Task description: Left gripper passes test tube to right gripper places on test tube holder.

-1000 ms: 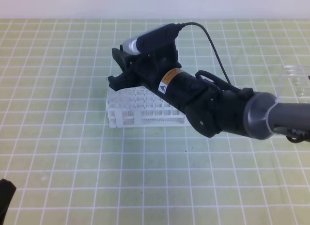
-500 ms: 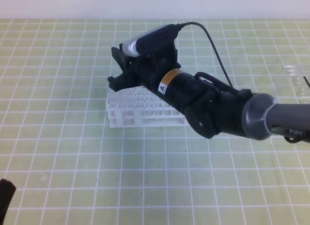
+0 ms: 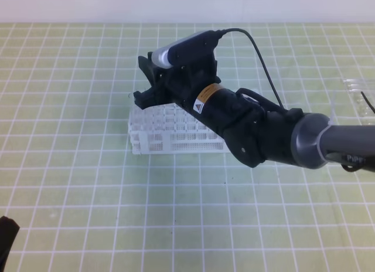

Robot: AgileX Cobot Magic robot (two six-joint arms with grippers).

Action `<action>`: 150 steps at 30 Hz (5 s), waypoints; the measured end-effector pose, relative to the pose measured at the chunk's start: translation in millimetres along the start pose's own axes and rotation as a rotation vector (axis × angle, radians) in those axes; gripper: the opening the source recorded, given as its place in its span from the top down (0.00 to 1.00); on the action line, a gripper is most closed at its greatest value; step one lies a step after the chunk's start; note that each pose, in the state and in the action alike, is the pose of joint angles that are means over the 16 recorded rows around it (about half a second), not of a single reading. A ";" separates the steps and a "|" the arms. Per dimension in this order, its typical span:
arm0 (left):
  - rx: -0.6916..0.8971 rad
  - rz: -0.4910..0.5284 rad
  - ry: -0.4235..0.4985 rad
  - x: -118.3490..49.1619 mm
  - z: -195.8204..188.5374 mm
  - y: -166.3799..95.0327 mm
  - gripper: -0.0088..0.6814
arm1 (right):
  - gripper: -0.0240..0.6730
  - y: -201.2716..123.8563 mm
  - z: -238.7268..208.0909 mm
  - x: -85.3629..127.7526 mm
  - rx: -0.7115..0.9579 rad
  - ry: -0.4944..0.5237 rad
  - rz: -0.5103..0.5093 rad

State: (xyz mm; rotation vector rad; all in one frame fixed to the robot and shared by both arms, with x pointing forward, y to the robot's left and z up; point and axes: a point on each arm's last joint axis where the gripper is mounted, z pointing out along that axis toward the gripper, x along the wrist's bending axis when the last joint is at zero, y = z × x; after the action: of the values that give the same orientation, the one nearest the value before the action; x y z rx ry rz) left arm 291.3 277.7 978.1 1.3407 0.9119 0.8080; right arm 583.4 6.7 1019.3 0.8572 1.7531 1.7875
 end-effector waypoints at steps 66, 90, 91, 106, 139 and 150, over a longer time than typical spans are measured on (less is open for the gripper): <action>0.000 0.000 0.000 0.0 0.0 0.0 0.99 | 0.83 -24.8 7.4 -2.4 0.030 0.002 0.001; -0.008 -0.002 0.001 0.0 -0.5 2.4 0.99 | 0.42 -20.1 6.2 -2.6 0.022 -0.002 0.006; -0.007 -0.002 0.001 0.0 -0.4 2.0 0.99 | 0.41 -18.8 5.8 -2.4 0.023 -0.002 0.005; 0.001 0.000 0.000 0.0 0.0 0.0 0.99 | 0.52 51.0 -41.2 7.6 0.040 0.012 -0.068; 0.000 0.000 0.003 0.2 -0.1 0.5 0.99 | 0.98 101.8 -261.5 19.2 -0.035 -0.014 -0.077; 0.000 0.000 0.004 0.3 -0.1 0.5 0.99 | 0.99 97.6 -298.0 -3.7 -0.002 -0.169 -0.098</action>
State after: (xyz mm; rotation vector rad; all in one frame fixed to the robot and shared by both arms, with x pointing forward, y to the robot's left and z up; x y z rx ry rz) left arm 291.3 278.1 978.6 1.3397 0.9148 0.8105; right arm 377.6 -206.2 1122.7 0.8783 1.6557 1.6058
